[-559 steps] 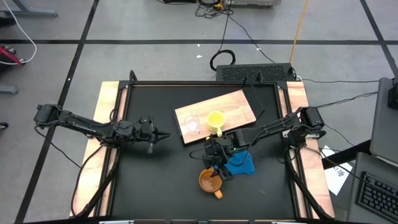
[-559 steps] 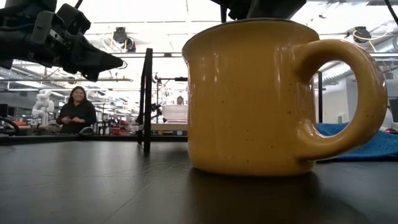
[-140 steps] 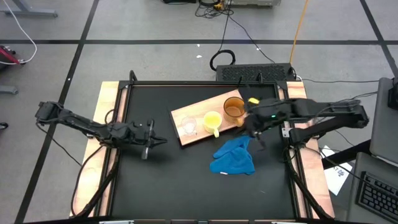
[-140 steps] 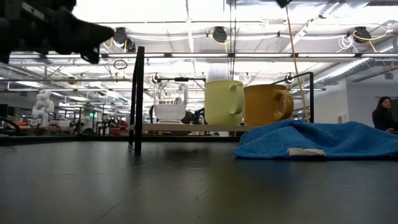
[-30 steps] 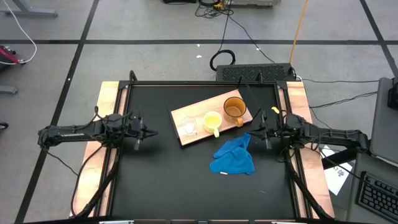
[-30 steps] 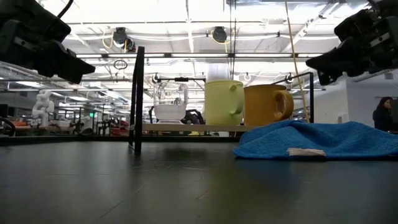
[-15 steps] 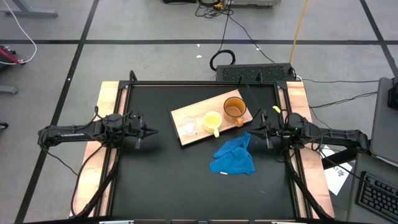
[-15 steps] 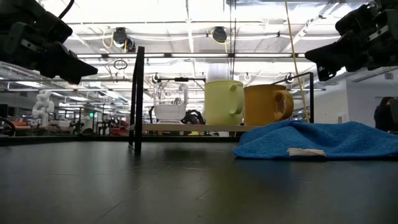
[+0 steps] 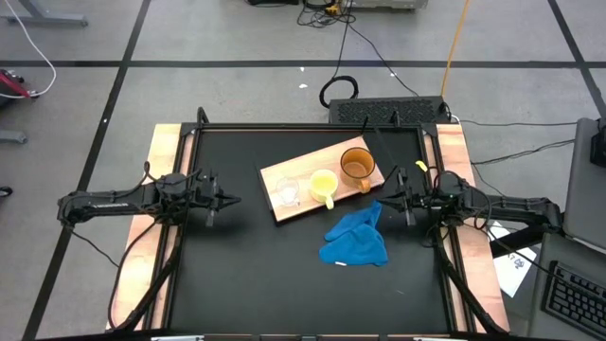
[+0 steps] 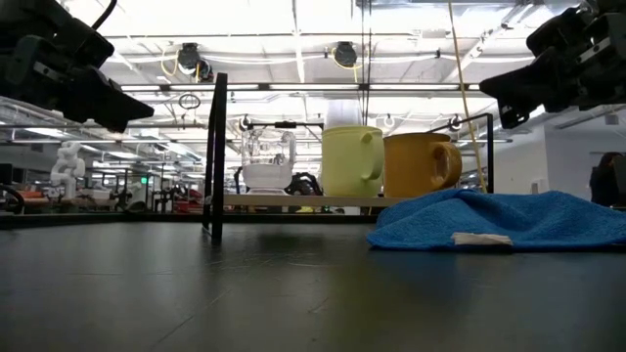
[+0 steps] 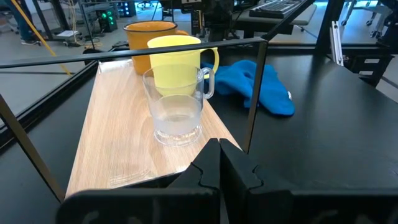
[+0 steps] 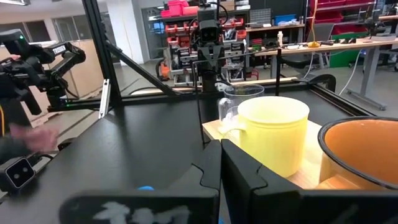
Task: Stack small to large cups/mugs on shelf
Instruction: Return to Home Position
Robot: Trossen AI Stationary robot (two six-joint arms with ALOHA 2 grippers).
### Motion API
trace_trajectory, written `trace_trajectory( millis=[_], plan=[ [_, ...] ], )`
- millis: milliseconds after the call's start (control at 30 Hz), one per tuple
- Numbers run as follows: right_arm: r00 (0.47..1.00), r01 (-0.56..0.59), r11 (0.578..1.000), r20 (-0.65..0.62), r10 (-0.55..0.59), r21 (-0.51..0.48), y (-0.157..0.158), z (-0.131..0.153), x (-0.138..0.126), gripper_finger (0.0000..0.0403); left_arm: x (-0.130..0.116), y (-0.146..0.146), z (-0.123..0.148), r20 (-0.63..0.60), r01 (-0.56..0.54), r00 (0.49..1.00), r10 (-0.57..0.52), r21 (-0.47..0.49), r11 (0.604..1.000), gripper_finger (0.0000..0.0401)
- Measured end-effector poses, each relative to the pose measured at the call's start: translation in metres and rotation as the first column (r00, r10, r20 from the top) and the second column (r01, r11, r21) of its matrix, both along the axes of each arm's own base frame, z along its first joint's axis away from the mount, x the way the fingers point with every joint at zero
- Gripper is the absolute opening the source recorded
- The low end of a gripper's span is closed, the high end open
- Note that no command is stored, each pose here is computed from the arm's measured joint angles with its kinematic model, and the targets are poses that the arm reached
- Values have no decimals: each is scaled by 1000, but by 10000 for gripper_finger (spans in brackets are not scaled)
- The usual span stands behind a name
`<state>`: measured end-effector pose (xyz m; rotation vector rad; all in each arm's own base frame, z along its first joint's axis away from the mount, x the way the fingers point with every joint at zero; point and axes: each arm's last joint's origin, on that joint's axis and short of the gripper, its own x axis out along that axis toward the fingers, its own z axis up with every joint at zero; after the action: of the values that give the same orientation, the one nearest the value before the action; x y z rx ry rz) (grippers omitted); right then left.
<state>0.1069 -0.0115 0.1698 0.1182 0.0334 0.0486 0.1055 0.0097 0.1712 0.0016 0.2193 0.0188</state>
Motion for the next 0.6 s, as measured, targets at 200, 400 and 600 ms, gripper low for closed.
trace_trajectory(
  millis=[200,400,600],
  plan=[
    [1000,0,1000,6,0,-1,0,1,0,0,0,0,0,0,0,1000,0,0,1000,3],
    [1000,0,1000,6,0,-1,0,1,0,0,0,0,0,0,0,1000,0,0,1000,3],
    [1000,0,1000,6,0,-2,0,1,0,0,0,0,0,0,0,1000,0,0,1000,3]
  ],
)
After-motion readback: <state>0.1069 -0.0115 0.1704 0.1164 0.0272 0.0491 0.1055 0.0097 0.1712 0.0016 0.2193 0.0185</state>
